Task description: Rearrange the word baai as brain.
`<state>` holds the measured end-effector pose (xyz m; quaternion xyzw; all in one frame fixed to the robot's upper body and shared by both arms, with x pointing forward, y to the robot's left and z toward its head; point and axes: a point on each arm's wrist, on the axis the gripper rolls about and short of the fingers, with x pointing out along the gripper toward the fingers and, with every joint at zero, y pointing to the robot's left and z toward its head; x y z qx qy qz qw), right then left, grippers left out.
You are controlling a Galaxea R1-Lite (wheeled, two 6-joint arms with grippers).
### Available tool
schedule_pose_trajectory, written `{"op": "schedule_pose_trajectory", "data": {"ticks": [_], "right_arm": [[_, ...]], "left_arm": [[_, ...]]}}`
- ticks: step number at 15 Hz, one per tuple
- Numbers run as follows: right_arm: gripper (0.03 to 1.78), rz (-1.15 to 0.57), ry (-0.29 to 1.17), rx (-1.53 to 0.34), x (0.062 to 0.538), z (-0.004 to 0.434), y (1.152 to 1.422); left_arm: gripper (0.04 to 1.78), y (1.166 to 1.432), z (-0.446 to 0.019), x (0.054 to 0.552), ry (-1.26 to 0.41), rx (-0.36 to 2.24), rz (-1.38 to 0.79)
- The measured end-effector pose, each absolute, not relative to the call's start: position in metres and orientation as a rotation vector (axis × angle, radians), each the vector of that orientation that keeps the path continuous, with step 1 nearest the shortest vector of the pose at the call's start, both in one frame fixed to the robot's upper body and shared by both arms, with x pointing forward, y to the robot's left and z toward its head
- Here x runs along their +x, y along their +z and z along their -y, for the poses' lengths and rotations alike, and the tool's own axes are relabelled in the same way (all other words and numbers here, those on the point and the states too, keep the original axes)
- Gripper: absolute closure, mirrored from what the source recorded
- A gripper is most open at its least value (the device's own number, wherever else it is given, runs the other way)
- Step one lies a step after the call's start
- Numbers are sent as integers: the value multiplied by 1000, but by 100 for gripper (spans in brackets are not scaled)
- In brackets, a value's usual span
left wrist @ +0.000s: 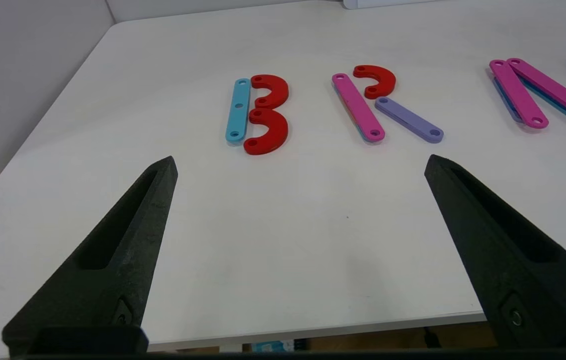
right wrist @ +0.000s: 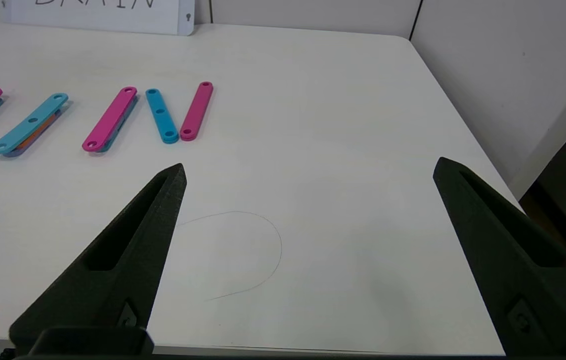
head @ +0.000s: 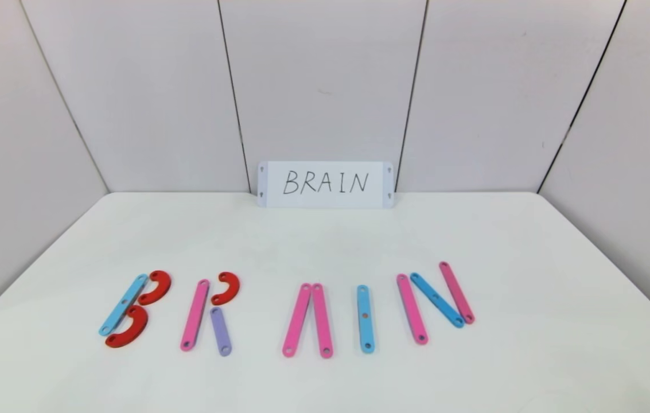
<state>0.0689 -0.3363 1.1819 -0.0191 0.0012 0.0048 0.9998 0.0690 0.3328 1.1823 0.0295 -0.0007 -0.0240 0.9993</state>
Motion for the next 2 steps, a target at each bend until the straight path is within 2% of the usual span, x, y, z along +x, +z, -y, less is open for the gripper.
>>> {"op": "schedule_pose_trajectory", "data": {"ticks": [2], "right_arm": [[8,-2,8,-36,69,336,1182]], "left_arm": [[8,1182,-333,69,-48,52,1]]}}
